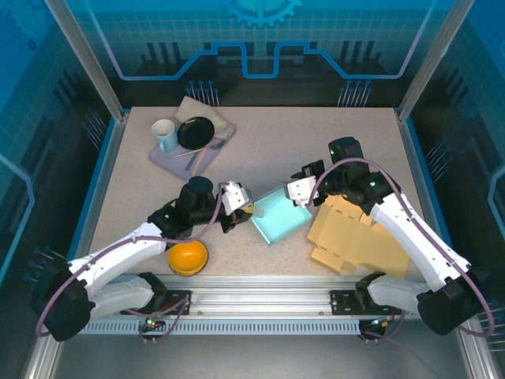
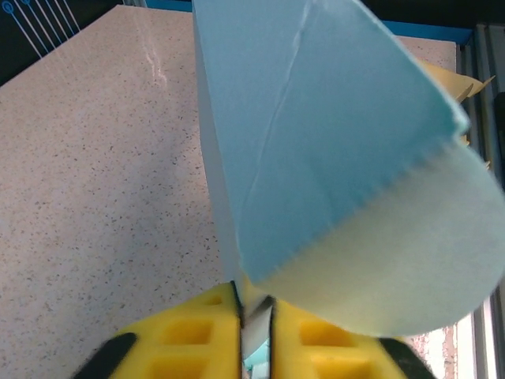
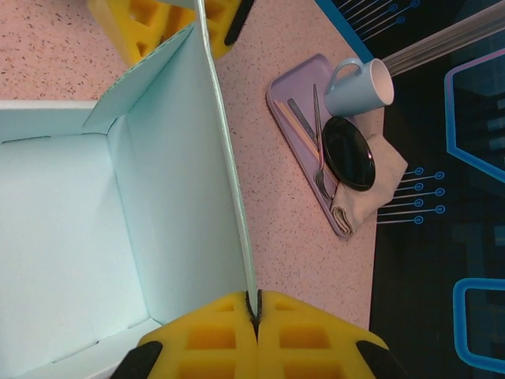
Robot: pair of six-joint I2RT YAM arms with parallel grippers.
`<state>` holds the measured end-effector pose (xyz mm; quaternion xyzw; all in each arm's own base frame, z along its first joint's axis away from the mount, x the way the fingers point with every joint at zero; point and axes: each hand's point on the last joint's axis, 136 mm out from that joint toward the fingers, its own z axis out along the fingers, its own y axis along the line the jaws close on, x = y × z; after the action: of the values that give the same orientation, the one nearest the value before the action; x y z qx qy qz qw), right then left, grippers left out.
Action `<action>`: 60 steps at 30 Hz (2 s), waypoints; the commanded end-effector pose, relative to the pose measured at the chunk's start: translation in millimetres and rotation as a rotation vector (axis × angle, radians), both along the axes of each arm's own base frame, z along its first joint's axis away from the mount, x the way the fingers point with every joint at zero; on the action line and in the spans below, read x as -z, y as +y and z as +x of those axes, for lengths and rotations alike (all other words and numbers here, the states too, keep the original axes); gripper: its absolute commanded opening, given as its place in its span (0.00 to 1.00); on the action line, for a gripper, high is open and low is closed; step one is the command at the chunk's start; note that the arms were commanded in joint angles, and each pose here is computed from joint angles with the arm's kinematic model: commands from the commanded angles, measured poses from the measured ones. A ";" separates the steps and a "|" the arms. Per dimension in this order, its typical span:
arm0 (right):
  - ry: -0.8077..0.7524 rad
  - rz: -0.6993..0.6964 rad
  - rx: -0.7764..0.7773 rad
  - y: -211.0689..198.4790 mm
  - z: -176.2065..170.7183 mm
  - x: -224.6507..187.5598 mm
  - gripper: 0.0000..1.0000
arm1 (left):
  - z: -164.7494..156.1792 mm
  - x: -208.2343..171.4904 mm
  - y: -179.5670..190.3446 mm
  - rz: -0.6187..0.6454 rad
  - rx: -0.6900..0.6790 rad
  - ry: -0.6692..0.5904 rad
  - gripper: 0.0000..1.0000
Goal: Fold the paper box
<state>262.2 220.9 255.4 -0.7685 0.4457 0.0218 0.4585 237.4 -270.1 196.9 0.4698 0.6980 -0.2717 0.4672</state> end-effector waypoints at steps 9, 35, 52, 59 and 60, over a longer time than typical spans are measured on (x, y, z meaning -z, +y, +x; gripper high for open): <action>0.135 0.102 -0.176 35.4 -46.3 0.1 0.00 | 8.5 -38.2 -19.7 -0.137 0.013 -0.096 0.33; 0.149 0.351 0.292 -11.4 27.8 -48.2 0.50 | 19.6 -6.2 6.2 -0.002 -0.134 -0.161 0.00; 1.120 0.736 1.345 -59.9 145.0 24.9 0.47 | 37.0 17.9 8.6 0.088 -0.210 -0.197 0.00; 1.451 0.653 1.316 -17.3 142.4 70.1 0.47 | 39.7 24.3 8.8 0.109 -0.232 -0.209 0.00; 1.481 0.642 1.315 -13.9 139.7 74.0 0.47 | 41.0 24.6 9.7 0.112 -0.241 -0.213 0.00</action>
<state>418.3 183.0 177.0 -0.0321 0.9274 0.2901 0.2338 272.3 -261.2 169.5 0.4367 0.7187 -0.1425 0.5220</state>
